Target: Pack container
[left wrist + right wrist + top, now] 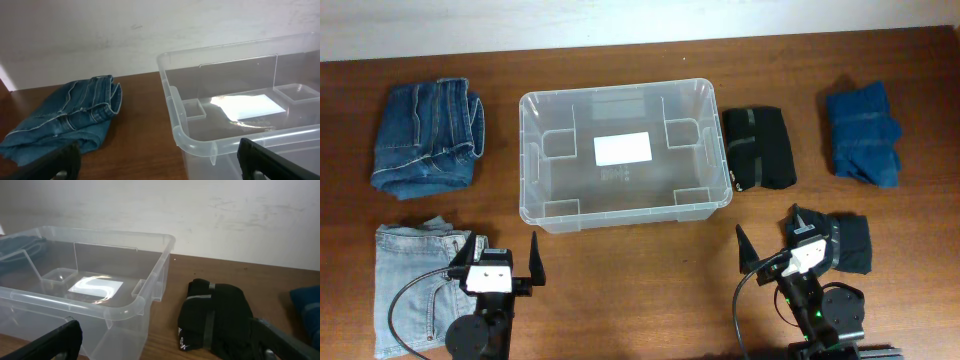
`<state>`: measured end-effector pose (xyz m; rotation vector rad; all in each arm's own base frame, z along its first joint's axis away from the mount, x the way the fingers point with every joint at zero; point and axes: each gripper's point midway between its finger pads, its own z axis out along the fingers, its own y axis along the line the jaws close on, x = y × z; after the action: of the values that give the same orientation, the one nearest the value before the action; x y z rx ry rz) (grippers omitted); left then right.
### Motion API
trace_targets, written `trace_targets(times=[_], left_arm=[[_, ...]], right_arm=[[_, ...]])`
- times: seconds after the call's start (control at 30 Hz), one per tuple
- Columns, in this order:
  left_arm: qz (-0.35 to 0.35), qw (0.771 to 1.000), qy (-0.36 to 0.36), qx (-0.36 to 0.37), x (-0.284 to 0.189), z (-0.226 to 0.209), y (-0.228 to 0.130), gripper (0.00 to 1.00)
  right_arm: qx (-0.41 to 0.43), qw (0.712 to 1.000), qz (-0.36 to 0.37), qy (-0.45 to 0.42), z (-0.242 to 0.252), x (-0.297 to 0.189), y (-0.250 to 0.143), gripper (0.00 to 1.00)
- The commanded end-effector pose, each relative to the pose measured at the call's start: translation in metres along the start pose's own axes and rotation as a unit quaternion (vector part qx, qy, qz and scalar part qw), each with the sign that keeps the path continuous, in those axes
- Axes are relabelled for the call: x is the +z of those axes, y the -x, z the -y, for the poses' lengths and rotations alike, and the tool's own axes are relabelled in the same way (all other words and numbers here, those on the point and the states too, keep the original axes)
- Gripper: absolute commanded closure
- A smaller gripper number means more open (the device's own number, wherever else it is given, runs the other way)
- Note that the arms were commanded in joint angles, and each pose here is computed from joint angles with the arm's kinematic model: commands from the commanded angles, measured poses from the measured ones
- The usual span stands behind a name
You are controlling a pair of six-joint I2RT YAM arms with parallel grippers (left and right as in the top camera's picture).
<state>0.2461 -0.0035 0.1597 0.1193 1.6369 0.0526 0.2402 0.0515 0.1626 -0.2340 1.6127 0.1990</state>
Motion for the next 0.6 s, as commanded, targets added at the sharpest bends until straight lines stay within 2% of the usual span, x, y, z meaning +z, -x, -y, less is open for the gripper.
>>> trace_targets(times=[0.0,0.17,0.3,0.57], left_arm=[[0.001,1.0,-0.005,0.005,0.0,0.002,-0.001,0.01],[0.001,1.0,-0.005,0.005,0.0,0.002,-0.001,0.01],[0.001,1.0,-0.005,0.005,0.0,0.002,-0.001,0.01],[0.001,1.0,-0.005,0.005,0.0,0.002,-0.001,0.01]], right_arm=[[0.004,1.0,0.0,0.018,-0.007,0.0,-0.001,0.01],[-0.003,0.996,0.024,0.083,-0.029,-0.003,0.01,0.02],[-0.018,0.983,0.059,0.171,-0.059,-0.012,0.026,0.01],[-0.006,0.978,0.091,0.188,-0.064,-0.017,0.046,0.01]])
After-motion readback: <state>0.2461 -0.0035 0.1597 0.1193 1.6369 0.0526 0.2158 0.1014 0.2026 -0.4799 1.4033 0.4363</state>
